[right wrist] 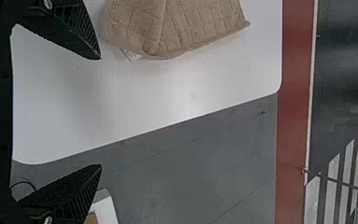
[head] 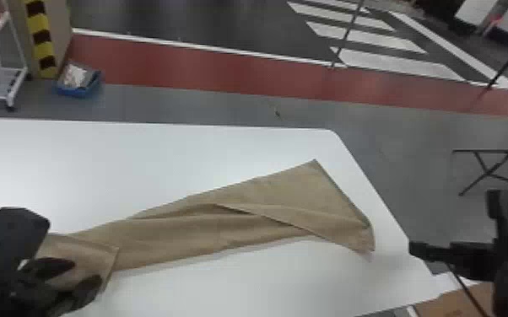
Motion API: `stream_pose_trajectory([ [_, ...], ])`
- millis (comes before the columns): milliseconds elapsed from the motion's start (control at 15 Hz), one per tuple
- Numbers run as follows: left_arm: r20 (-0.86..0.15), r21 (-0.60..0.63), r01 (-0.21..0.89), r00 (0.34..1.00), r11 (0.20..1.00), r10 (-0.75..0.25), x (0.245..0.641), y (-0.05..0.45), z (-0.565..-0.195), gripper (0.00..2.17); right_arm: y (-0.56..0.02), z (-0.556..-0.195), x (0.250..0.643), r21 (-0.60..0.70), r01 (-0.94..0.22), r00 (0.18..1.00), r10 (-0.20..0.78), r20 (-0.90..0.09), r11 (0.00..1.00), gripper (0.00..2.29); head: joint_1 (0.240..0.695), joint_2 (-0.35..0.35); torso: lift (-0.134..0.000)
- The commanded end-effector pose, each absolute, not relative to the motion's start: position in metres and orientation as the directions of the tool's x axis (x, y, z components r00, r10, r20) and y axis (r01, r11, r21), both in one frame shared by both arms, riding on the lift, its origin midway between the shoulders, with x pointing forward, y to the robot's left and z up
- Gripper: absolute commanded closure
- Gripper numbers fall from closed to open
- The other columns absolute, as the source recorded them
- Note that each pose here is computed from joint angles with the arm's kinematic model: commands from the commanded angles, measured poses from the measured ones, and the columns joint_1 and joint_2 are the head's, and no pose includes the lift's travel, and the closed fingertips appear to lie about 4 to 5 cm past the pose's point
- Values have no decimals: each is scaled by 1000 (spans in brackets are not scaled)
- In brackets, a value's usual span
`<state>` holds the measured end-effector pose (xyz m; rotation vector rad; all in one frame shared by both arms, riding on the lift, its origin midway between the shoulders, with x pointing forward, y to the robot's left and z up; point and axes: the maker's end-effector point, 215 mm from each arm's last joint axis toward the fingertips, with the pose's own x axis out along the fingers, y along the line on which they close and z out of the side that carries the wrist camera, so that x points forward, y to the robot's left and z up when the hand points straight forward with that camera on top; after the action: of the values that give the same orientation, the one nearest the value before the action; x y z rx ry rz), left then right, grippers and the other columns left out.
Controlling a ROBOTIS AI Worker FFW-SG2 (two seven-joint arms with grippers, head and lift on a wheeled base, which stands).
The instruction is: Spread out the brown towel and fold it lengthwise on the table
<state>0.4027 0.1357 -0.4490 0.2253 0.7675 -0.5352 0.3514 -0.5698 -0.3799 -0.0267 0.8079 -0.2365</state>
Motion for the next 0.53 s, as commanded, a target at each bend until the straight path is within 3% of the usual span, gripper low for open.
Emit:
stream_pose_trajectory([
  [0, -720, 42, 537, 601, 843, -347, 406, 138, -455, 704, -570, -382, 346, -113, 203, 663, -221, -715, 973, 56, 695, -350, -124],
  [133, -713, 72, 526, 621, 847, -325, 411, 142, -452, 1541, -572, -384, 342, -114, 206, 660, -225, -717, 972, 56, 695, -350, -124],
  [200, -704, 79, 522, 632, 850, -322, 414, 143, -446, 1801, -573, -383, 341, -113, 208, 661, -225, -716, 972, 56, 695, -350, -124],
  [333, -692, 84, 519, 645, 851, -325, 417, 144, -438, 1892, -574, -384, 338, -115, 210, 658, -227, -718, 971, 56, 695, -350, -124],
  [467, -673, -2, 539, 622, 843, -399, 413, 135, -430, 1892, -577, -382, 336, -115, 217, 659, -232, -715, 969, 56, 695, -350, -124],
])
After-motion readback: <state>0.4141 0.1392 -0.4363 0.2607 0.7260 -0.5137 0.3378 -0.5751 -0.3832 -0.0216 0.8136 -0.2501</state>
